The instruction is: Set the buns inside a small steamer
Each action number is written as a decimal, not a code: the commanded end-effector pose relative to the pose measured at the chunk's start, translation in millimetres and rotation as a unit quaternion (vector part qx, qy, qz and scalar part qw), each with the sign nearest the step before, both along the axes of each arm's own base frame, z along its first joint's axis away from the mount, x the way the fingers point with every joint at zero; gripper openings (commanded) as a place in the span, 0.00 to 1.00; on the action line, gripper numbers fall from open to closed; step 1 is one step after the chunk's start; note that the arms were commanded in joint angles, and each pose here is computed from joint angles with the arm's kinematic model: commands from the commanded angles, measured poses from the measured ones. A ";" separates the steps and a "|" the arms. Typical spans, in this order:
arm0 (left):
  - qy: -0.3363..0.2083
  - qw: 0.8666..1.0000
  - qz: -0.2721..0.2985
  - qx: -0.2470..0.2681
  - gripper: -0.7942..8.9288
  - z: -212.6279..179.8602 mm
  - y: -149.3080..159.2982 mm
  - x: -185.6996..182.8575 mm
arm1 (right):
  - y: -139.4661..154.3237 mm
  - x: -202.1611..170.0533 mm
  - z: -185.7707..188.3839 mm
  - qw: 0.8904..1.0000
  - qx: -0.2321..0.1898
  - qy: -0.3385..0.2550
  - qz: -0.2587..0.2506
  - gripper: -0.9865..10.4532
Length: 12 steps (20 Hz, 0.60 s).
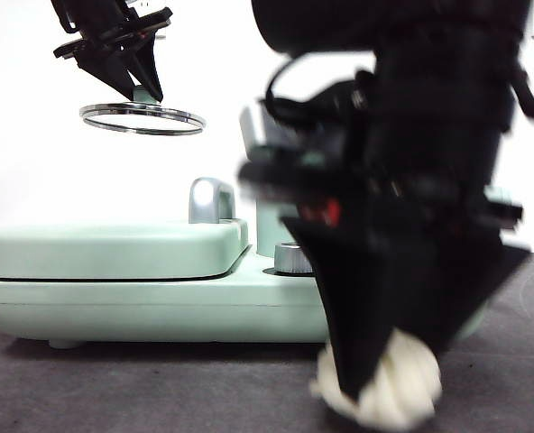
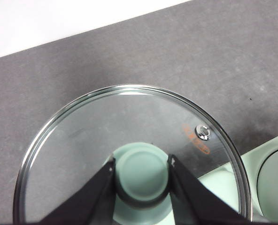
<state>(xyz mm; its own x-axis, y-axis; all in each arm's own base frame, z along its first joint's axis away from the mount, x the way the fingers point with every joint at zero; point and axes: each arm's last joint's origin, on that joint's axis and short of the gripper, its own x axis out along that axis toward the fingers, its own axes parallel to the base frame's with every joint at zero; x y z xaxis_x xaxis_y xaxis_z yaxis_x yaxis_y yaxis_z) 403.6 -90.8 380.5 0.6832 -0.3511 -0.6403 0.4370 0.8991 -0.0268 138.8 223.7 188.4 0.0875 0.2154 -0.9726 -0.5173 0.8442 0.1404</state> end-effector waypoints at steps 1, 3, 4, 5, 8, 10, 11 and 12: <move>-0.032 0.999 -0.004 -0.008 0.10 15.2 -1.1 -0.7 | 9.0 3.7 25.9 1.000 0.005 0.004 0.012 0.23; -0.033 0.999 -0.004 -0.008 0.10 15.2 -1.1 -0.7 | 10.9 10.6 54.8 0.999 0.003 -0.002 0.032 0.23; -0.032 0.999 -0.004 -0.008 0.10 15.1 -1.1 -0.6 | 10.6 16.0 70.1 0.999 0.007 -0.010 0.039 0.23; -0.032 0.999 -0.004 -0.008 0.10 15.1 -1.1 -0.6 | 8.9 22.7 85.4 0.999 0.012 -0.022 0.043 0.23; -0.032 0.999 -0.004 -0.008 0.10 15.1 -1.1 -0.6 | -1.9 52.1 124.3 0.997 0.039 -0.064 0.035 0.23; -0.032 0.999 -0.004 -0.008 0.10 15.1 -1.1 -0.6 | -11.2 79.5 144.2 0.995 0.049 -0.090 0.016 0.23; -0.032 0.999 -0.004 -0.008 0.10 15.1 -1.1 -0.6 | -15.7 93.9 151.6 0.994 0.050 -0.100 0.006 0.23; -0.032 0.999 -0.004 -0.007 0.10 15.0 -1.1 -0.6 | -18.4 109.5 156.7 0.993 0.049 -0.107 -0.002 0.23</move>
<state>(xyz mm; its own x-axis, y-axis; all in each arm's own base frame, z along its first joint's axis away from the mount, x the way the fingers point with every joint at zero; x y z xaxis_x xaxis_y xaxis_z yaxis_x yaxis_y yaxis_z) 403.5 -90.7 380.7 0.6834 -0.3512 -0.6400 0.4370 0.8991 -0.0267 243.7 199.9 346.9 0.2965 0.3121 -0.9026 -0.5031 0.8544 0.1302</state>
